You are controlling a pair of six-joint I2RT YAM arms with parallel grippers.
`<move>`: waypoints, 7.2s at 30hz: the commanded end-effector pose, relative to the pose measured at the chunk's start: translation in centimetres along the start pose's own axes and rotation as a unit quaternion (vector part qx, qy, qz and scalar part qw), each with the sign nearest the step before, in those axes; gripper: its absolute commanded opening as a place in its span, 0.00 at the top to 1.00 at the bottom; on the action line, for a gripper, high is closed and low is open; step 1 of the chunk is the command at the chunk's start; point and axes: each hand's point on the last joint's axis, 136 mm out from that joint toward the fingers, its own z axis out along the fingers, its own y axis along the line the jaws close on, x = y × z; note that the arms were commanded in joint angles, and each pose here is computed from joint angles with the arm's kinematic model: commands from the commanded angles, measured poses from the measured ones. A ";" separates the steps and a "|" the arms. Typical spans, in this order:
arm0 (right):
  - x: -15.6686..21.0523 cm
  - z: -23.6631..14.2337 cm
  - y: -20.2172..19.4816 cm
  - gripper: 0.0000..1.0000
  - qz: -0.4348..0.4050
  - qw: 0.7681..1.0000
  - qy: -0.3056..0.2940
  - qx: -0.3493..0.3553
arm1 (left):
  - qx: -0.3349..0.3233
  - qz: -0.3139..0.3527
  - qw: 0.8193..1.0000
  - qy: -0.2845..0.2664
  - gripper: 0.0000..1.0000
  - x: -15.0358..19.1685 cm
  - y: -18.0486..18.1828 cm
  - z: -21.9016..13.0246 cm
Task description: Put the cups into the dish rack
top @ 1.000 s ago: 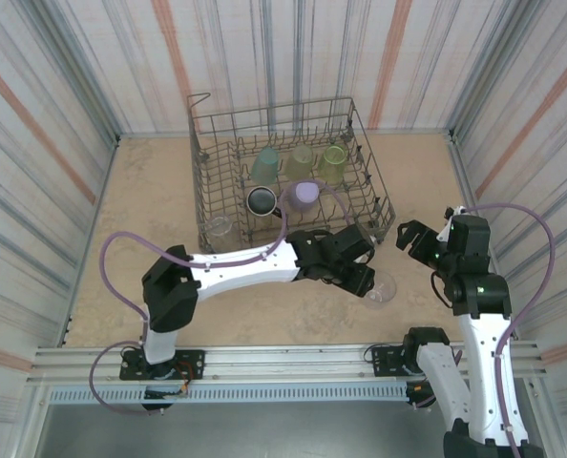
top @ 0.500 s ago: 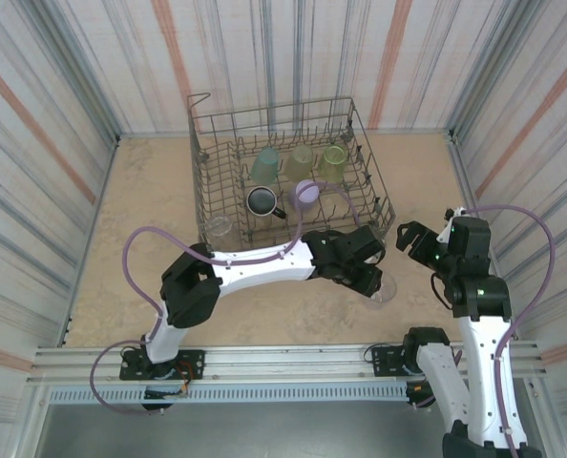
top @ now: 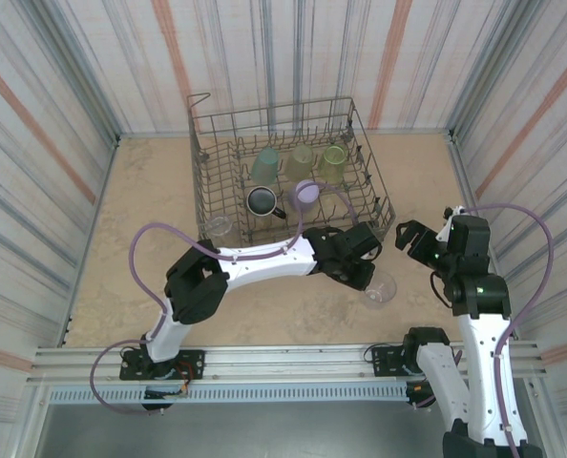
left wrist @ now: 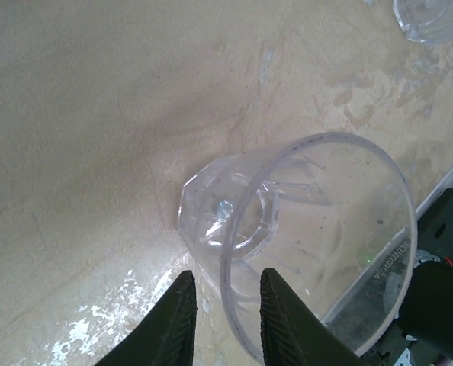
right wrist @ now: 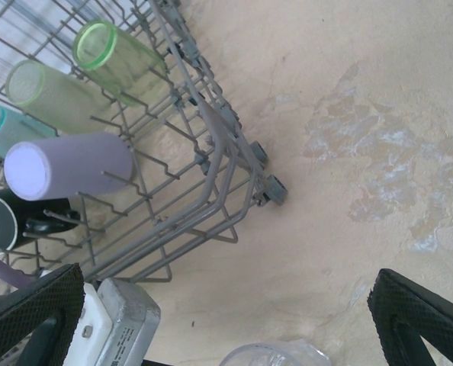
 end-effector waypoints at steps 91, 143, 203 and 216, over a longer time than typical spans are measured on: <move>-1.0 1.8 10.6 0.00 0.026 0.971 0.015 -0.238 | 0.168 -0.138 0.922 -0.322 1.00 -6.4 13.4 -28.5; -0.9 2.9 27.9 0.00 0.017 0.831 0.149 -0.535 | 0.402 -0.204 0.832 -0.323 1.00 -10.0 15.6 -29.3; -1.6 4.6 32.0 0.64 0.020 0.820 0.149 -0.553 | 0.265 -0.240 0.859 -0.366 0.29 -6.8 20.8 -33.9; -1.2 6.1 33.4 0.65 -0.026 0.836 0.150 -0.527 | 0.186 -0.280 0.854 -0.396 0.01 -3.1 25.0 -38.5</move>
